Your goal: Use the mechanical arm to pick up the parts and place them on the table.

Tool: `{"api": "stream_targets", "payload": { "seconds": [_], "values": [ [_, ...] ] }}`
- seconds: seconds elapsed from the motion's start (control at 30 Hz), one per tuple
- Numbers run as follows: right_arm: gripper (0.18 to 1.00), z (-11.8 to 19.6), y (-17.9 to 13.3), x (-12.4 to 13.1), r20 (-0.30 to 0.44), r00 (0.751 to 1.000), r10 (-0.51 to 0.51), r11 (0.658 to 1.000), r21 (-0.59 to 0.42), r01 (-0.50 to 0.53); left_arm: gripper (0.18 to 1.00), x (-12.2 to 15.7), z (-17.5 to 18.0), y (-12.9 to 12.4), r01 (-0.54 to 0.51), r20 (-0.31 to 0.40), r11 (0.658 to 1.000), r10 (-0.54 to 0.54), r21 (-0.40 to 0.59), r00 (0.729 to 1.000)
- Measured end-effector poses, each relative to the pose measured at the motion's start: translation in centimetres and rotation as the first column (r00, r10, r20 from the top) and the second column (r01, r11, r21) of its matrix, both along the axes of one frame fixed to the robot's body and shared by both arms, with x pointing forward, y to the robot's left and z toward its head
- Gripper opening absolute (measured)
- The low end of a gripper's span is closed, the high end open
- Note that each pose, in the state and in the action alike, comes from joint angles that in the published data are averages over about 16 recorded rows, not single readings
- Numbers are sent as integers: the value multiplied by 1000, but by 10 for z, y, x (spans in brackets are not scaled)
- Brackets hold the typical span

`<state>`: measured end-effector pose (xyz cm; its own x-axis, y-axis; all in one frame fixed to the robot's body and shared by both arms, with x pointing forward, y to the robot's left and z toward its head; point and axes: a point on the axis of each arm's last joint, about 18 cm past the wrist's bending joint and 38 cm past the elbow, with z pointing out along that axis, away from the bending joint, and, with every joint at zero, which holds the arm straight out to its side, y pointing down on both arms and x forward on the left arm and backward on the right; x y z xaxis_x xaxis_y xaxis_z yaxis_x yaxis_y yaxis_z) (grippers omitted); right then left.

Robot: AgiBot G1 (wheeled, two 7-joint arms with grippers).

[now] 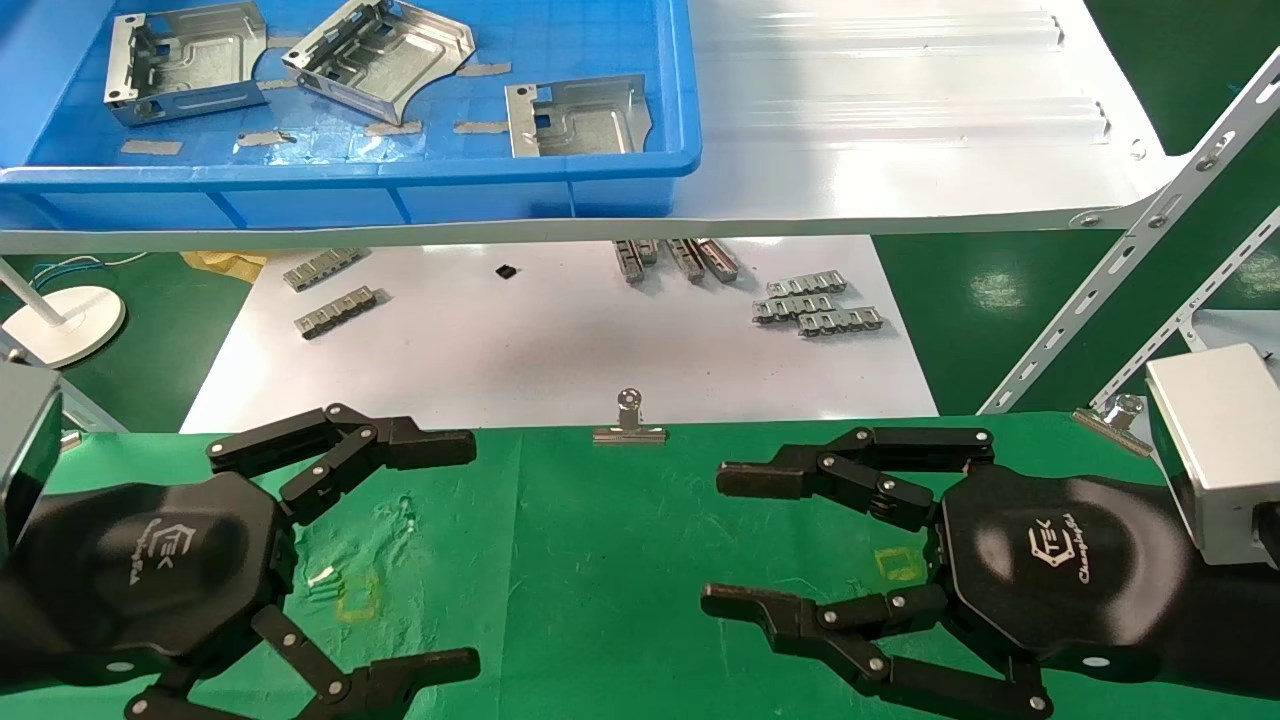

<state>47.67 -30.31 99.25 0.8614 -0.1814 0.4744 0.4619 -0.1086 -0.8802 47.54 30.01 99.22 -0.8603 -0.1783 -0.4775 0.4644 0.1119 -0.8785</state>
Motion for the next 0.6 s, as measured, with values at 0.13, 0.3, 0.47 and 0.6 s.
{"api": "stream_targets", "payload": {
  "seconds": [0.13,0.3,0.47,0.6],
  "values": [
    [558,0,0,0,0,1000,0,1000,0,0,1001,0,1,0,-3,3,1000,3,3,1000],
    [435,0,0,0,0,1000,0,1000,0,0,1001,2,9,0,-17,24,1000,17,18,1000],
    [345,0,0,0,0,1000,0,1000,0,0,1001,11,32,0,-58,74,998,56,36,996],
    [290,0,0,0,0,1000,0,1000,0,0,1001,29,64,3,-125,126,991,120,35,985]
  ]
}}
